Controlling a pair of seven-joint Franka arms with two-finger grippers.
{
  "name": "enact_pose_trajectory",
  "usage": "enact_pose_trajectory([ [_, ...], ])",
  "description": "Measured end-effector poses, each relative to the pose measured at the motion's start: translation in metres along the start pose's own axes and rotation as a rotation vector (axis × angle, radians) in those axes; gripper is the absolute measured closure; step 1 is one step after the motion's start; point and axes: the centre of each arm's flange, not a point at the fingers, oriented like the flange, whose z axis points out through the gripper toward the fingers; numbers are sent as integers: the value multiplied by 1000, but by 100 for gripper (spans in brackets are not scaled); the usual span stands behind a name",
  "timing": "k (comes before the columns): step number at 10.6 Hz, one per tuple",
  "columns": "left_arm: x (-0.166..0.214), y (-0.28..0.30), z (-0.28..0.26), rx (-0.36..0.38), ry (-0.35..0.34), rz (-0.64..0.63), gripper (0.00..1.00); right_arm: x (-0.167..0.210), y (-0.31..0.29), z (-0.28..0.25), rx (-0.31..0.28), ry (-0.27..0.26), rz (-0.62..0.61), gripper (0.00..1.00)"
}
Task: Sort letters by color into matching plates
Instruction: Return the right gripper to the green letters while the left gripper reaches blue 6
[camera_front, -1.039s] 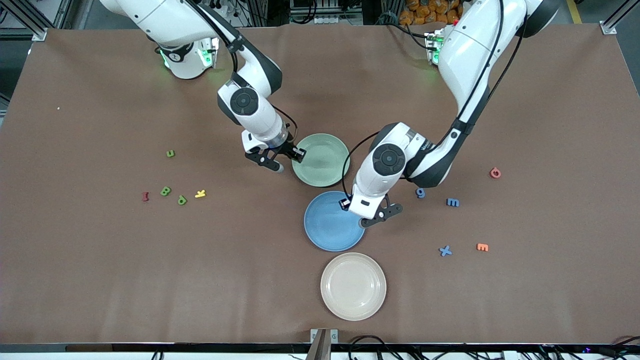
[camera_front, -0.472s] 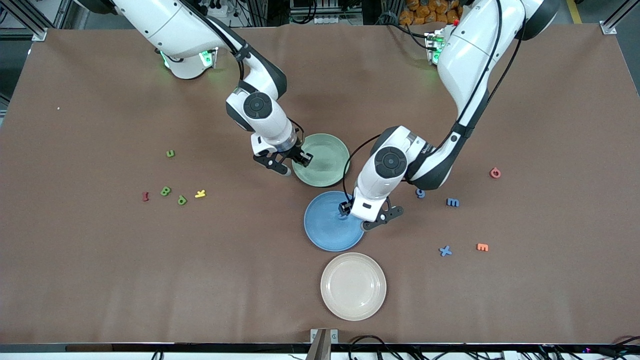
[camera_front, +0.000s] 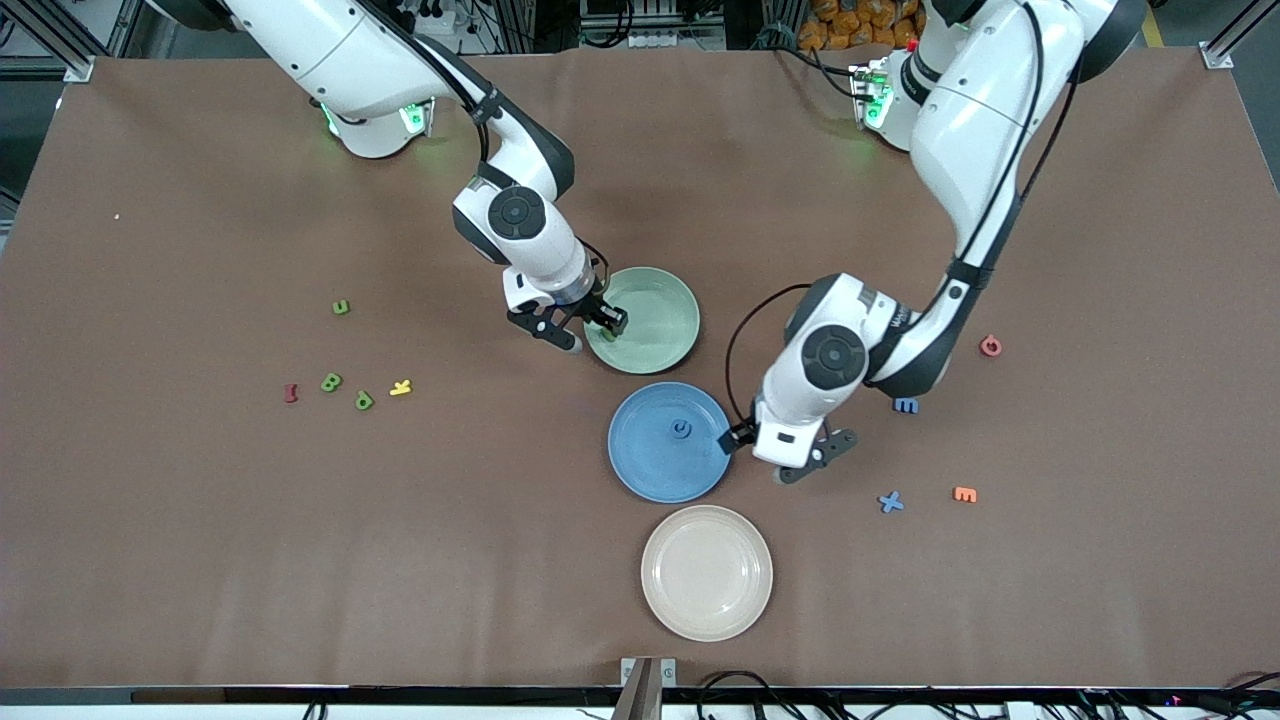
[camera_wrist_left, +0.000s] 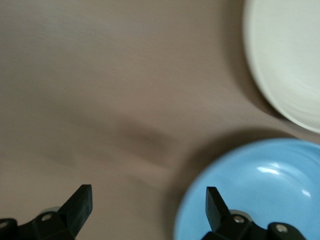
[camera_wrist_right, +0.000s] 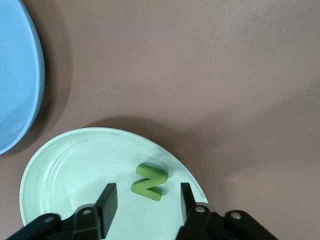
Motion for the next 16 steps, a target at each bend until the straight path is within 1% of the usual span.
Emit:
enact_pose_trajectory([
  [1, 11, -14, 4, 31, -14, -22, 0, 2, 0, -1, 1, 2, 9, 32],
  [2, 18, -30, 8, 59, -19, -32, 0, 6, 0, -1, -3, 5, 18, 19],
  [3, 21, -44, 7, 79, -17, -38, 0, 12, 1, -4, -14, 7, 27, 18],
  [5, 17, -68, -5, 106, -12, -43, 0, 31, 1, -20, -38, 24, 49, 18],
  [6, 11, -76, -10, 109, -6, -40, 0, 43, 3, -35, -47, 41, 64, 18],
  [9, -14, -104, -5, 68, 27, -23, 0, 79, 13, -88, -79, 97, 74, 18],
  [12, -30, -128, 8, 71, 33, 17, 0, 120, 34, -114, -87, 126, 110, 19],
  [14, -29, -137, 15, 85, 40, 33, 0, 152, 59, -127, -127, 121, 90, 19],
  [15, -23, -144, 20, 85, 52, 41, 0, 170, 75, -134, -149, 107, 103, 19],
  [16, -15, -151, 26, 87, 58, 40, 0, 192, 95, -145, -157, 89, 129, 19],
])
